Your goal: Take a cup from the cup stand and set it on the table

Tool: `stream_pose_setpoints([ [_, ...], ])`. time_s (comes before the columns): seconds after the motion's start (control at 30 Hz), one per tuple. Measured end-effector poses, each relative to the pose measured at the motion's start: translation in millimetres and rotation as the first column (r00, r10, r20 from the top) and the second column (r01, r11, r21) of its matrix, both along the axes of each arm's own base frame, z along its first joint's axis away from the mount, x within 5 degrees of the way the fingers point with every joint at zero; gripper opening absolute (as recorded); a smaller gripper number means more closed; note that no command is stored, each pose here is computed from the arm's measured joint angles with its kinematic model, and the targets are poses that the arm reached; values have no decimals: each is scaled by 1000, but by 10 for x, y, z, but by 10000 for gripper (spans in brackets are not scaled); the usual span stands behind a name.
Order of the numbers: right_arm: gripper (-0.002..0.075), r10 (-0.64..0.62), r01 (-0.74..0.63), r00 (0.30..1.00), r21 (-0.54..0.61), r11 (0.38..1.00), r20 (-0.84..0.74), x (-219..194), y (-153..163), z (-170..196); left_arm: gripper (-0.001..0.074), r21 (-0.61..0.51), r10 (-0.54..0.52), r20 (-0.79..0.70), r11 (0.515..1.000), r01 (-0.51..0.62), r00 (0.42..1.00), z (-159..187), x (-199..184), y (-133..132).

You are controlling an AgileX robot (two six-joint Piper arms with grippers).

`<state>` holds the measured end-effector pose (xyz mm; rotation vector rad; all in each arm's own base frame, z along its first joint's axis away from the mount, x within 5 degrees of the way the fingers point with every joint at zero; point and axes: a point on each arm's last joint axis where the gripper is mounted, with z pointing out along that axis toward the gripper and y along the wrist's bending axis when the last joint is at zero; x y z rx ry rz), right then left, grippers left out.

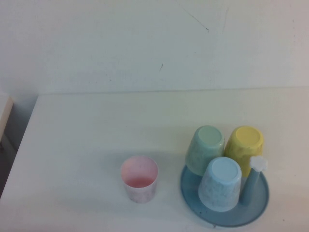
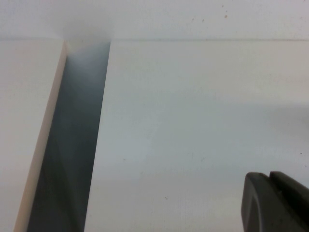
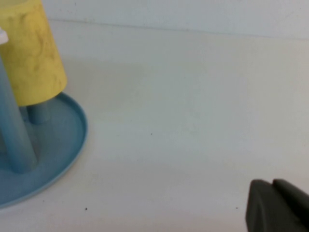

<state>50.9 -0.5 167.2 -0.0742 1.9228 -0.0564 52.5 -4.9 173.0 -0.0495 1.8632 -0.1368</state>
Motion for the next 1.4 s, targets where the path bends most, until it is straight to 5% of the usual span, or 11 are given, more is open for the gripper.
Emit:
stream_pose_setpoints([
  [0.53,-1,0,0,1000,-5,1000,9,3,-2,8,-2,4,-1,2,1000,1,1000,2,1,0],
  [0.77,-1,17,-7,982,-50,999,189,45,-1,163,-2,-8,18,212,1000,-16,977,181,38,14],
  [1.13,-1,58,21,708,-103,995,704,-26,22,690,-2,-48,64,652,998,-44,755,624,-37,54],
  [1.4,-1,40,35,626,-78,996,779,-73,10,780,-2,-82,81,717,996,-32,692,699,-75,62],
])
